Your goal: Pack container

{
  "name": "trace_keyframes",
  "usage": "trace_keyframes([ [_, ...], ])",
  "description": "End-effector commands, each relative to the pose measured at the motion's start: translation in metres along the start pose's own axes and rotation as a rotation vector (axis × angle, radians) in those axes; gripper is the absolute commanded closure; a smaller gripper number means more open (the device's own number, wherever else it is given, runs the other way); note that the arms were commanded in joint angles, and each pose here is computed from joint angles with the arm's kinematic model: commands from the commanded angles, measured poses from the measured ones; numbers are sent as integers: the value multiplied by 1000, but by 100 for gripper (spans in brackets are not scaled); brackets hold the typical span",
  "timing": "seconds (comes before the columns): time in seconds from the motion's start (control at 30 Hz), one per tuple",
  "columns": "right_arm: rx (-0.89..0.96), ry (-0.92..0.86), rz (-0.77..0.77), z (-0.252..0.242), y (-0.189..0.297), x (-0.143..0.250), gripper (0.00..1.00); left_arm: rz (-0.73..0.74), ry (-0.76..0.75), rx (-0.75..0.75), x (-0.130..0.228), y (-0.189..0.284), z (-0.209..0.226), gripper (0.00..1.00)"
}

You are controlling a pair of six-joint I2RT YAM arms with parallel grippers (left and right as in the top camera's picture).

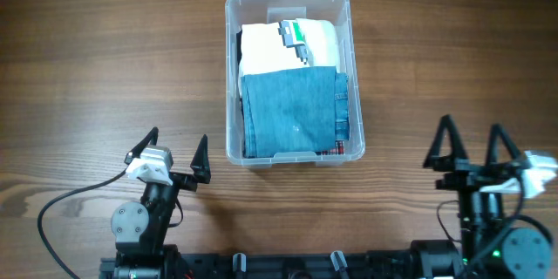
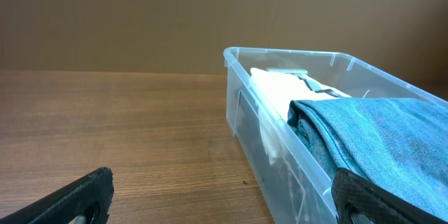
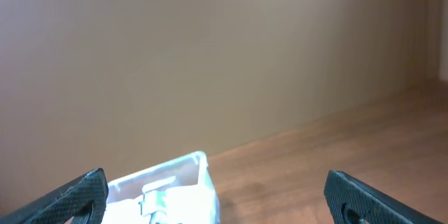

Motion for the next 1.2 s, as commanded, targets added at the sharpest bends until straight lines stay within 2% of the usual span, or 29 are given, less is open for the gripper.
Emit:
trace_keyframes([
  [0.0, -147, 110, -18, 13, 3, 22, 0, 0, -15, -20, 1, 1, 4, 0],
  [0.2, -165, 139, -12, 9, -3, 38, 0, 0, -15, -20, 1, 1, 4, 0],
  [0.4, -234, 233, -98, 18, -7, 36, 0, 0, -15, -20, 1, 1, 4, 0],
  [0.7, -260, 216, -168, 13, -14, 48, 0, 0, -15, -20, 1, 1, 4, 0],
  [1.03, -240, 190, -120, -5, -23, 85, 0, 0, -15, -20, 1, 1, 4, 0],
  [1.17, -233, 196, -109, -6, -24, 87, 0, 0, -15, -20, 1, 1, 4, 0],
])
Point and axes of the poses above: each gripper's point midway between its finger pads, its own y axis back along the fingers, its own z axis along the line the jaws close on, x = y × z, the point moved 1 cm from there along y, back along the fingers, and after that the axes turned 4 degrees about -y, right-handed, at the moved point
